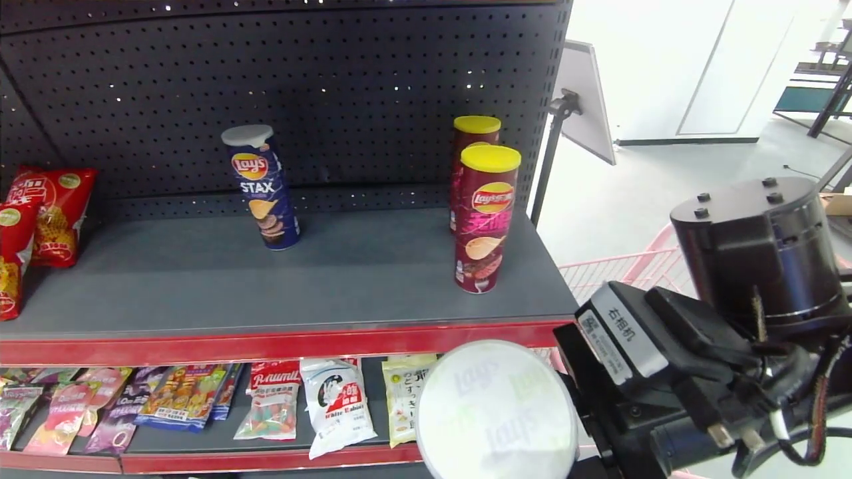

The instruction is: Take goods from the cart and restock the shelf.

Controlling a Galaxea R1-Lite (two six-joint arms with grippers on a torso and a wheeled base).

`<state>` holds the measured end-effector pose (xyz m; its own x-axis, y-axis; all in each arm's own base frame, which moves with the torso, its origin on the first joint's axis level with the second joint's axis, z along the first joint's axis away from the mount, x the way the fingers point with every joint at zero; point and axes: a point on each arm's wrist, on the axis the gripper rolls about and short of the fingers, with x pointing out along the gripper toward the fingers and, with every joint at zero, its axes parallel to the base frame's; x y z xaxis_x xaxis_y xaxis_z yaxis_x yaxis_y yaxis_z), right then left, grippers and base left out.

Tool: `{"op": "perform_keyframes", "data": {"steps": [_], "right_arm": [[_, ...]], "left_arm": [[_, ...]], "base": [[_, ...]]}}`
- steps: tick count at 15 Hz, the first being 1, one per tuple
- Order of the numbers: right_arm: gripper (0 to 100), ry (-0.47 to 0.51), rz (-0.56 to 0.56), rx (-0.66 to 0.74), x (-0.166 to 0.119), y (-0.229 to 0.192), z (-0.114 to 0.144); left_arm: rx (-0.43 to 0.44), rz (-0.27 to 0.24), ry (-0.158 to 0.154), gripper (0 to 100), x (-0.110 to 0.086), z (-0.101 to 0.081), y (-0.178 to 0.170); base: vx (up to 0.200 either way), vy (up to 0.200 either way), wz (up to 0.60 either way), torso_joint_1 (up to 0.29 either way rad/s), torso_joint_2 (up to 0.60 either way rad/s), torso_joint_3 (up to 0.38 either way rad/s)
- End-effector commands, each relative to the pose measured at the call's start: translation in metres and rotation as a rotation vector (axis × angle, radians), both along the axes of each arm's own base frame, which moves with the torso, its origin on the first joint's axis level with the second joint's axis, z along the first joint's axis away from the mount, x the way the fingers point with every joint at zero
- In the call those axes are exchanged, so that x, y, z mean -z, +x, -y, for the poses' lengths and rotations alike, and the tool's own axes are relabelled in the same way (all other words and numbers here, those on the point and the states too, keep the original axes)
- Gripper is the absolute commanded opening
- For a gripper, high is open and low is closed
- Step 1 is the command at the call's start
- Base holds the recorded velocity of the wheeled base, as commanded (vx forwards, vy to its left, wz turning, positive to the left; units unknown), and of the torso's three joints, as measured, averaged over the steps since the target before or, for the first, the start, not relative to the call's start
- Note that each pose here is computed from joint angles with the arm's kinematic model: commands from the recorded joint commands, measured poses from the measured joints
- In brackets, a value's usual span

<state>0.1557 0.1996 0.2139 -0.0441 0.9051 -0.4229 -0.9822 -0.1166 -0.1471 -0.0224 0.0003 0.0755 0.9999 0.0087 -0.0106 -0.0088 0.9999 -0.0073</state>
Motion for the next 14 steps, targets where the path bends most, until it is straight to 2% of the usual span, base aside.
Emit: {"op": "perform_keyframes", "data": {"steps": [1, 12, 14], "right_arm": [[0, -0.001, -0.001, -0.001, 0.0007, -0.0006, 0.0004], [0, -0.008, -0.003, -0.021, 0.0035, -0.0037, -0.0019], [0, -0.012, -0.006, -0.025, 0.0047, -0.0049, -0.0023]], "left_arm": [[0.000, -0.002, 0.000, 100, 0.0001, 0.0000, 0.0001], [0.000, -0.002, 0.000, 100, 0.0001, 0.0000, 0.0001], [0.000, -0.002, 0.000, 100, 0.0001, 0.0000, 0.0001]], "base": [[0.000, 0.200, 0.00, -0.002, 0.00, 0.007], [0.000, 0.200, 0.00, 0.001, 0.00, 0.003], [0.000, 0.000, 0.00, 0.000, 0.00, 0.000]]}}
